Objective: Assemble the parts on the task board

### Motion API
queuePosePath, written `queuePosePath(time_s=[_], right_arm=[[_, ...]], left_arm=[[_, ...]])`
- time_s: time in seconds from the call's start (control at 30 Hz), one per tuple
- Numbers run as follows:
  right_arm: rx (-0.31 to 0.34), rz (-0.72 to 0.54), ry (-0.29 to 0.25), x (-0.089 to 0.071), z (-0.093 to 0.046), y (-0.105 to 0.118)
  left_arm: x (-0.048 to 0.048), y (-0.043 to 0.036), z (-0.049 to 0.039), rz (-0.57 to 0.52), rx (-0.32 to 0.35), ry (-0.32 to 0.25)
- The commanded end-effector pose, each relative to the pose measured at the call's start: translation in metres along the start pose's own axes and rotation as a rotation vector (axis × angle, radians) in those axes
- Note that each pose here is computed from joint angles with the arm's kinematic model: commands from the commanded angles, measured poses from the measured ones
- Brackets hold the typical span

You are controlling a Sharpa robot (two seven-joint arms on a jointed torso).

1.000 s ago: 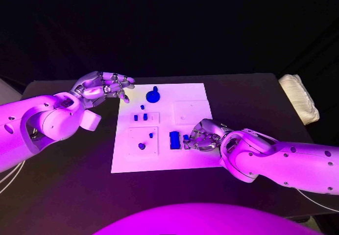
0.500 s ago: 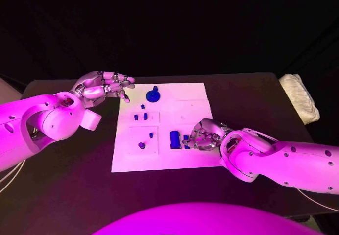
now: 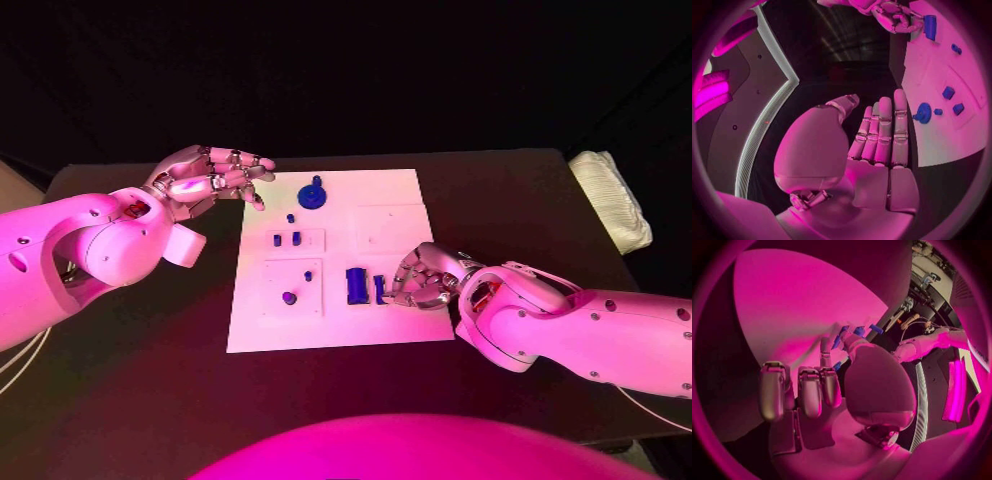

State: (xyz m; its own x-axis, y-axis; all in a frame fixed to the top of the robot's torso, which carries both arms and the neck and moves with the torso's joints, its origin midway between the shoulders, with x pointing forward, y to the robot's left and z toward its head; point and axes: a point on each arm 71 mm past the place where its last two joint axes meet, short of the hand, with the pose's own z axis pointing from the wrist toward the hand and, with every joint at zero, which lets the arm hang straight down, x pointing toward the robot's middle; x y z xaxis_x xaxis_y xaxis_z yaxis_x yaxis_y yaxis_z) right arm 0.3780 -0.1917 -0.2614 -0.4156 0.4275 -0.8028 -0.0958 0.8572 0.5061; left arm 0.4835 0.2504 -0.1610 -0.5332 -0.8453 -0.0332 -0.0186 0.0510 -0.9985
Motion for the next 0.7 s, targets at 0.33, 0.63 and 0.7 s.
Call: queuePosePath(time_s=[0.33, 0.63, 0.7], right_arm=[[-0.02, -0.06, -0.001, 0.0033, 0.0062, 0.0026], [-0.025, -0.047, -0.028, 0.0023, 0.0054, 0.003], [-0.03, -0.036, -0.033, 0.0014, 0.0038, 0.0027]], left_arm=[[0.0027, -0.0005, 0.001, -0.006, 0.006, 0.024], [0.0025, -0.0005, 0.0008, -0.006, 0.006, 0.023], [0.0026, -0.0005, 0.0009, -0.006, 0.006, 0.023]])
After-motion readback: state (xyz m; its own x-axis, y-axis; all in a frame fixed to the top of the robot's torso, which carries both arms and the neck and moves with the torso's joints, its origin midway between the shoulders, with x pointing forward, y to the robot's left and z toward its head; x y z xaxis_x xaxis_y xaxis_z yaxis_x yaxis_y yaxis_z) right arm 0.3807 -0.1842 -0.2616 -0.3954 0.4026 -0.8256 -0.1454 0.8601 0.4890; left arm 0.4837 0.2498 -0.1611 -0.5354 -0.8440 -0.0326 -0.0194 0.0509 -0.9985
